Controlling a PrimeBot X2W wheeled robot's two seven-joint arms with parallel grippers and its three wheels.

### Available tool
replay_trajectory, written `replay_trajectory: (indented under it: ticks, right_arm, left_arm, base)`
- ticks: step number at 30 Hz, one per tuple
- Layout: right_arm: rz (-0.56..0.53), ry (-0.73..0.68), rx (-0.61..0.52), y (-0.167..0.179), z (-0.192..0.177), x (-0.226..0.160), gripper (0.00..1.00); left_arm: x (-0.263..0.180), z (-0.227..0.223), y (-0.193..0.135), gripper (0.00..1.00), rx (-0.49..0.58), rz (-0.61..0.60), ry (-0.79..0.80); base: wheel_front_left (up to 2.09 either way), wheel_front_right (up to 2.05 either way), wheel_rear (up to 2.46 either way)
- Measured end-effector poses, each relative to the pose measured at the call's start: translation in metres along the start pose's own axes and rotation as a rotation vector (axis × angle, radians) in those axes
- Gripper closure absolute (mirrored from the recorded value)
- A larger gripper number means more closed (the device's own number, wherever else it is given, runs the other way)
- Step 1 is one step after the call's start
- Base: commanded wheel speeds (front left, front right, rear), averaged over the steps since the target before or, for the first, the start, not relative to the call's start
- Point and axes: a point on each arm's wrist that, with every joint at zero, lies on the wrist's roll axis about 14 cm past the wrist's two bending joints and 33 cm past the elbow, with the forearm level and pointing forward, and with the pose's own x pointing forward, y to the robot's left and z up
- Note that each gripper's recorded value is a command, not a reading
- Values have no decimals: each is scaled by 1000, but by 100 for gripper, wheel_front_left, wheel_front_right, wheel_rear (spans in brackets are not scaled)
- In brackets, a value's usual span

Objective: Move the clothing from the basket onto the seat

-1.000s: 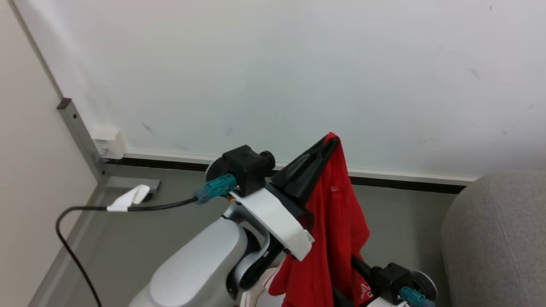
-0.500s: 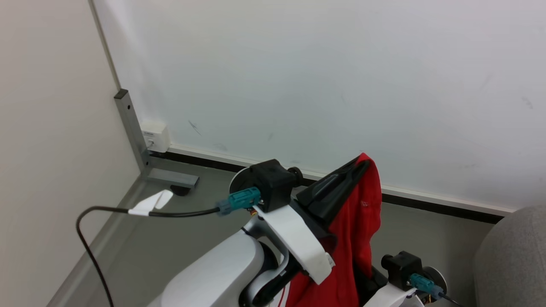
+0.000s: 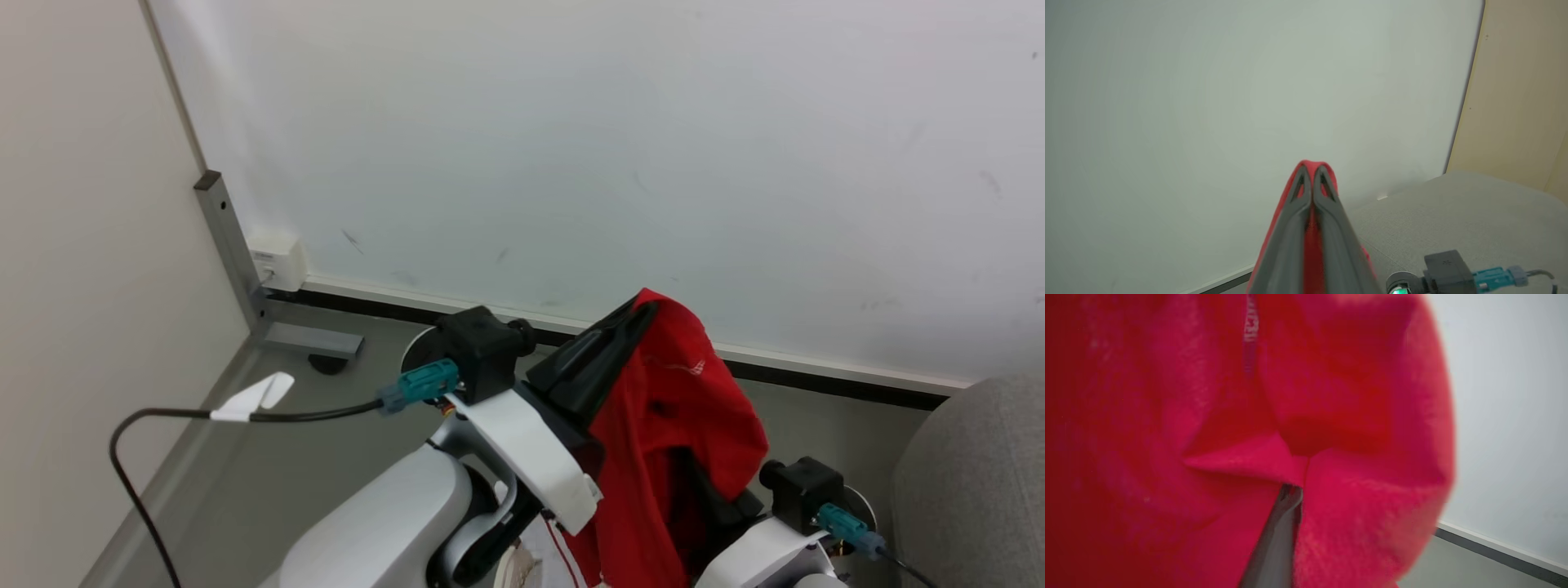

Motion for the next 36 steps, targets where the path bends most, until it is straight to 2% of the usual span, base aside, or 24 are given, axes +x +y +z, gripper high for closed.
replay_trajectory:
  ticks: [7, 13, 20, 21, 22, 36]
  right_arm:
    - [-146, -104, 43, -43, 25, -15, 100]
    - [-262, -190, 35, -79, 48, -34, 100]
    - [-395, -300, -16, -120, 84, -65, 100]
    - [-412, -309, -22, -125, 87, -70, 100]
    - [-429, -316, -33, -130, 90, -76, 100]
    - [-697, -367, -173, -187, 129, -171, 100]
  left_arm:
    - [-16, -40, -6, 100, -44, 0, 94]
    - [-26, -74, -15, 100, -90, -19, 167]
    - [-20, -99, -44, 100, -132, -123, 202]
    - [-17, -98, -50, 57, -144, -146, 189]
    - [-14, -97, -58, 0, -155, -174, 175]
    - [16, -118, -124, 0, -186, -459, 173]
  base:
    - [0, 0, 0]
    - [0, 0, 0]
    - [0, 0, 0]
    - [0, 0, 0]
    - [0, 0, 0]
    - [0, 0, 0]
